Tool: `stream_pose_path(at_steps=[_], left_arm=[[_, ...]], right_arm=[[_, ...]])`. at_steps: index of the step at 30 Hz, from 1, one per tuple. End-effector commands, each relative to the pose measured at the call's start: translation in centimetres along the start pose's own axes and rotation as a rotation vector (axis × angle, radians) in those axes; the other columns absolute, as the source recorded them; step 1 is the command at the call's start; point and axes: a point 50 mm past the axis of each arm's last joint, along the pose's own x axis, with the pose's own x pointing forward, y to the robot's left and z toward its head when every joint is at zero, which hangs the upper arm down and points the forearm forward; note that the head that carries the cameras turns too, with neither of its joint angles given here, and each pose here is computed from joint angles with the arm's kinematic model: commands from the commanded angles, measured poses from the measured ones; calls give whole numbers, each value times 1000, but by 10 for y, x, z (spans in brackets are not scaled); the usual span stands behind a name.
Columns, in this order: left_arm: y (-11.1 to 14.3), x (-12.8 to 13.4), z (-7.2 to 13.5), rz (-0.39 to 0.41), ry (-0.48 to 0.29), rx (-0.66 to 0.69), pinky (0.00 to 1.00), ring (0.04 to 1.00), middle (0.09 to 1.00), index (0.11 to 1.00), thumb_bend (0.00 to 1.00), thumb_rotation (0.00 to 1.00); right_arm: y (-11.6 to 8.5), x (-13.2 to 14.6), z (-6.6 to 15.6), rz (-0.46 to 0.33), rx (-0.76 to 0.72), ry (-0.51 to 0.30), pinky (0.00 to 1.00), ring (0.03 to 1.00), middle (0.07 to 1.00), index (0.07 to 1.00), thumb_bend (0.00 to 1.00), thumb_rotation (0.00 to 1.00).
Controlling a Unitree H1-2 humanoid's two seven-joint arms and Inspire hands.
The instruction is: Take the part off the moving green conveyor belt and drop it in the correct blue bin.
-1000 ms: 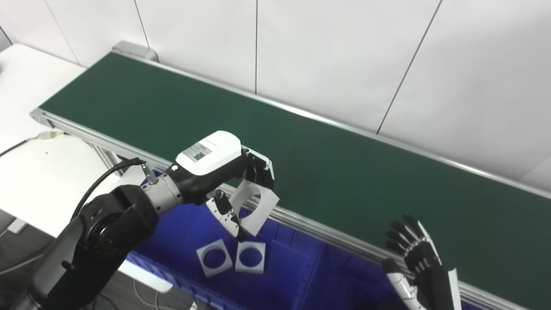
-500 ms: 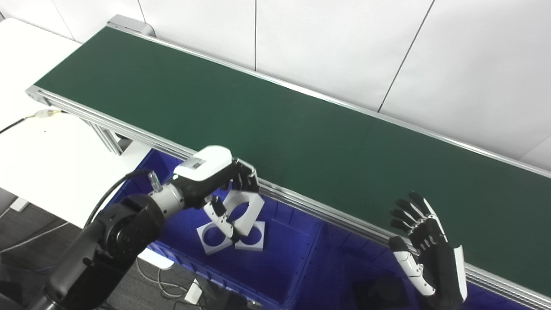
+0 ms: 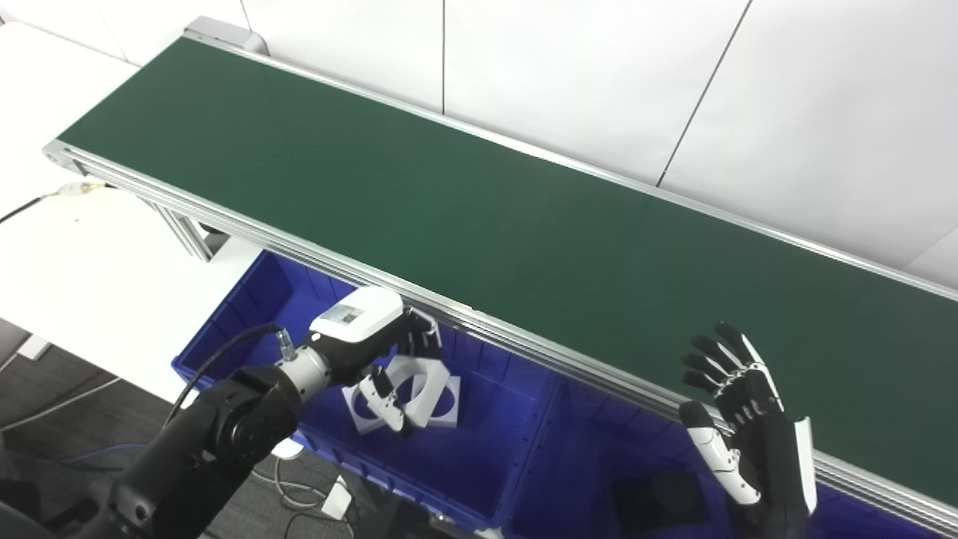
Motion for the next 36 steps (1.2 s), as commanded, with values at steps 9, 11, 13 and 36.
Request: stream_pose_path(at_steps=[9,11,13,36], left_arm=[[-11,19,-12,15,21,63,318,409,484,507,502,0],[-13,21,-14,8,29,69,315,415,488,503,502,0],[-14,21,-15,4,42,73,307,419,497,499,502,0],[9,13,3,-22,113,258,712,875,975,964,900,0]], right_arm=[[4,6,13,-8,15,-41,686,749,803,881,645,524],[5,6,13,-8,14,-42,686,749,803,881,644,524],[5,6,13,-6,9,-43,685,748,803,881,644,530],[7,7,11,-4,16,-38,689,750,803,884,657,536]])
